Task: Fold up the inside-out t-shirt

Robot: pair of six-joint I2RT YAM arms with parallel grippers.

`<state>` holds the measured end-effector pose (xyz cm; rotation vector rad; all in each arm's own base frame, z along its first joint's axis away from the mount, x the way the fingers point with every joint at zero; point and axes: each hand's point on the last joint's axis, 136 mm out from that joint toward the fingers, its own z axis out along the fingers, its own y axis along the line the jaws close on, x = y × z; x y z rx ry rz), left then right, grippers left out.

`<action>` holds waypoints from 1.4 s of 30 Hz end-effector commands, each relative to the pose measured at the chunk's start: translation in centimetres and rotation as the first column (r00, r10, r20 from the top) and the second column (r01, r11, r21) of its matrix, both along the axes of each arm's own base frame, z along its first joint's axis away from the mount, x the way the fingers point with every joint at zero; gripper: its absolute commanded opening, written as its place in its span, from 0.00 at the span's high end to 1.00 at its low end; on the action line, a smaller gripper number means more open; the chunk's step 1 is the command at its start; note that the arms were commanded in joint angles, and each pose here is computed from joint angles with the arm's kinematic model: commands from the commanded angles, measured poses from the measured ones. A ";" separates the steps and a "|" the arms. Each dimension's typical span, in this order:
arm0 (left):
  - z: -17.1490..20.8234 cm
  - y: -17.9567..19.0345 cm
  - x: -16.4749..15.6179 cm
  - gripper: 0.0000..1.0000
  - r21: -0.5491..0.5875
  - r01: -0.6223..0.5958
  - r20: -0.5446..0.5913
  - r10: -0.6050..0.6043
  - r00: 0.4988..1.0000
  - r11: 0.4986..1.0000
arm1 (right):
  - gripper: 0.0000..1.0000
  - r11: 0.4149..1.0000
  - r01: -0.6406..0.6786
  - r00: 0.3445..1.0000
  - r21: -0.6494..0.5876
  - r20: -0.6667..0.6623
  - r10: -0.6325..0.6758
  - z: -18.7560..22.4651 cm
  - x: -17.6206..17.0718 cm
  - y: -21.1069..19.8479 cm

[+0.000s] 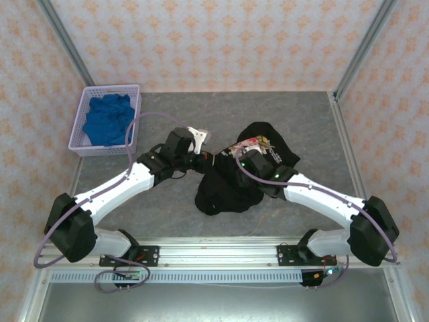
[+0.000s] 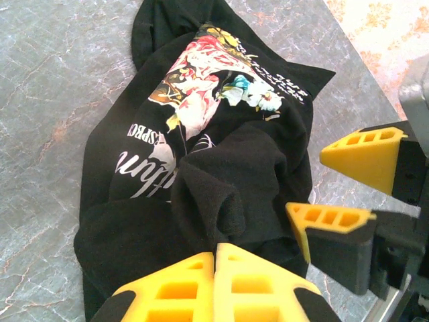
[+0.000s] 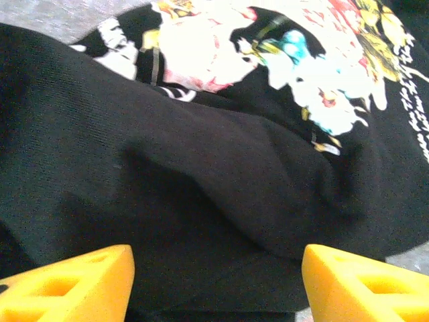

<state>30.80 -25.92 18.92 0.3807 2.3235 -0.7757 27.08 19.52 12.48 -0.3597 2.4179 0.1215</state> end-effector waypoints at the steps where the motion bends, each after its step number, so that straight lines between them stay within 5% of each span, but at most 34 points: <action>1: 0.8 0.0 0.5 1.00 -0.012 -0.016 0.003 0.016 1.000 1.000 | 0.31 1.000 -0.010 0.994 0.021 0.107 0.007 1.9 0.1 0.3; 6: 0.8 0.1 0.6 1.00 -0.009 -0.018 0.003 0.018 1.000 1.000 | 0.29 0.995 -0.095 0.988 0.015 0.120 0.093 2.0 -0.7 1.2; 13: 1.0 0.2 0.5 1.00 -0.011 -0.023 0.008 0.023 1.000 1.000 | 0.30 0.984 -0.096 0.989 -0.151 0.098 0.112 -1.9 1.5 1.8; 15: 0.9 0.4 0.5 1.00 -0.004 -0.030 0.010 0.030 0.999 1.000 | 0.35 0.988 -0.078 0.991 -0.137 0.098 0.092 -2.4 2.3 2.0; 17: 0.8 1.1 0.6 1.00 0.012 -0.057 0.024 0.057 0.998 0.998 | 0.57 0.994 -0.013 0.995 -0.109 0.097 0.024 -2.1 3.3 1.1; 21: 0.0 4.6 1.7 1.00 0.086 -0.198 0.071 0.193 0.979 0.976 | 0.91 0.978 -0.067 0.996 0.196 0.064 0.055 1.0 2.2 1.5; 24: -0.7 7.0 2.6 1.00 0.175 -0.289 0.137 0.268 0.954 0.941 | 0.97 0.857 -0.126 0.991 0.500 0.028 0.129 4.2 0.7 3.1; 28: -1.4 8.0 3.4 0.98 0.244 -0.325 0.175 0.289 0.941 0.914 | 1.00 0.717 -0.152 0.980 0.681 0.013 0.196 6.7 0.0 4.9; 31: -0.9 7.8 3.2 0.74 0.237 -0.319 0.192 0.278 0.941 0.918 | 1.00 0.673 -0.121 0.983 0.730 -0.005 0.182 7.2 0.7 5.0; 36: 0.8 4.1 -0.5 0.49 0.225 -0.146 0.296 0.075 0.952 0.963 | 1.00 0.595 -0.045 0.988 0.803 -0.054 0.148 7.3 2.5 4.6; 42: -0.4 -2.0 -4.1 0.50 0.199 0.162 0.269 -0.213 0.939 0.966 | 1.00 0.596 -0.005 0.981 0.803 -0.111 0.157 6.7 2.9 4.5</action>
